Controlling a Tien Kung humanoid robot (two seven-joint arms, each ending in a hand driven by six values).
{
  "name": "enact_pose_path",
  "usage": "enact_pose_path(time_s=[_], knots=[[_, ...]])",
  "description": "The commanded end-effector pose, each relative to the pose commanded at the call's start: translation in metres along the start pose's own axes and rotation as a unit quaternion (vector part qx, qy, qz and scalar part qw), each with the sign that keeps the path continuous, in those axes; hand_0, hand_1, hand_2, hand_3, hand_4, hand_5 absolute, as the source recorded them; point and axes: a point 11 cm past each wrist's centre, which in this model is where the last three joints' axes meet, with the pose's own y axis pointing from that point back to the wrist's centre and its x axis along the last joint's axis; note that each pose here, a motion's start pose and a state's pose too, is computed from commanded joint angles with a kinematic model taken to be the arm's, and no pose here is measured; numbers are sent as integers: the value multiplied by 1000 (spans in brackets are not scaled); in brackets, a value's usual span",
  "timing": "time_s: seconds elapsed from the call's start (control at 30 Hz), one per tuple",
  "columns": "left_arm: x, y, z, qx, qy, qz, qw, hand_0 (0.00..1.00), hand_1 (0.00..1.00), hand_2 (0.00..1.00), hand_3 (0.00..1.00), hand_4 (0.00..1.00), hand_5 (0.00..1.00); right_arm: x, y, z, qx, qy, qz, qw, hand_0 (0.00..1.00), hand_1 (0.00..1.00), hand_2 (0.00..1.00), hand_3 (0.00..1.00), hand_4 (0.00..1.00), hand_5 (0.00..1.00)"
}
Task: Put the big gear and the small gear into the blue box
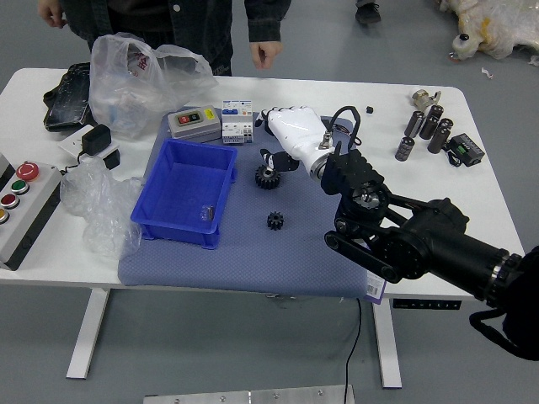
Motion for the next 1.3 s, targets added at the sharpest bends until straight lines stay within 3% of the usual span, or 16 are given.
enact_pose_path(time_s=[0.27,0.57,0.6,0.73,0.77,0.8,0.97,1.0,1.3], knots=[[-2,0,1,0,-1,-1,1000,636,637,631,702,708,348,-29,-5,6,-23,19,-52,998,696,857,946,998,998,452],[1,0,4,-1,-3,0,1000,636,637,632,703,707,347,-49,-3,37,-61,34,-85,994,697,858,931,998,998,481],[1,0,5,-3,-3,1,1000,636,635,632,704,708,348,-51,-2,41,-66,32,-87,994,660,748,775,864,998,474],[3,0,8,-6,-4,2,1000,636,635,632,704,708,348,-57,-1,50,-77,21,-90,993,660,748,775,864,998,474],[3,0,9,-6,-4,2,1000,636,635,632,704,708,348,-58,0,49,-75,18,-90,993,660,748,775,864,998,474],[3,0,9,-6,-4,3,1000,635,636,630,705,707,347,-59,0,49,-74,15,-90,993,628,705,727,802,928,426],[4,0,7,-4,-5,3,1000,635,636,630,705,707,347,-60,1,38,-54,-10,-85,995,628,705,727,802,928,426],[3,0,7,-3,-5,3,1000,635,635,630,706,707,348,-60,1,36,-50,-16,-83,995,607,653,683,703,791,402],[4,0,5,-2,-7,3,1000,635,635,629,707,708,348,-57,1,31,-39,-34,-69,996,591,648,670,684,808,410]])
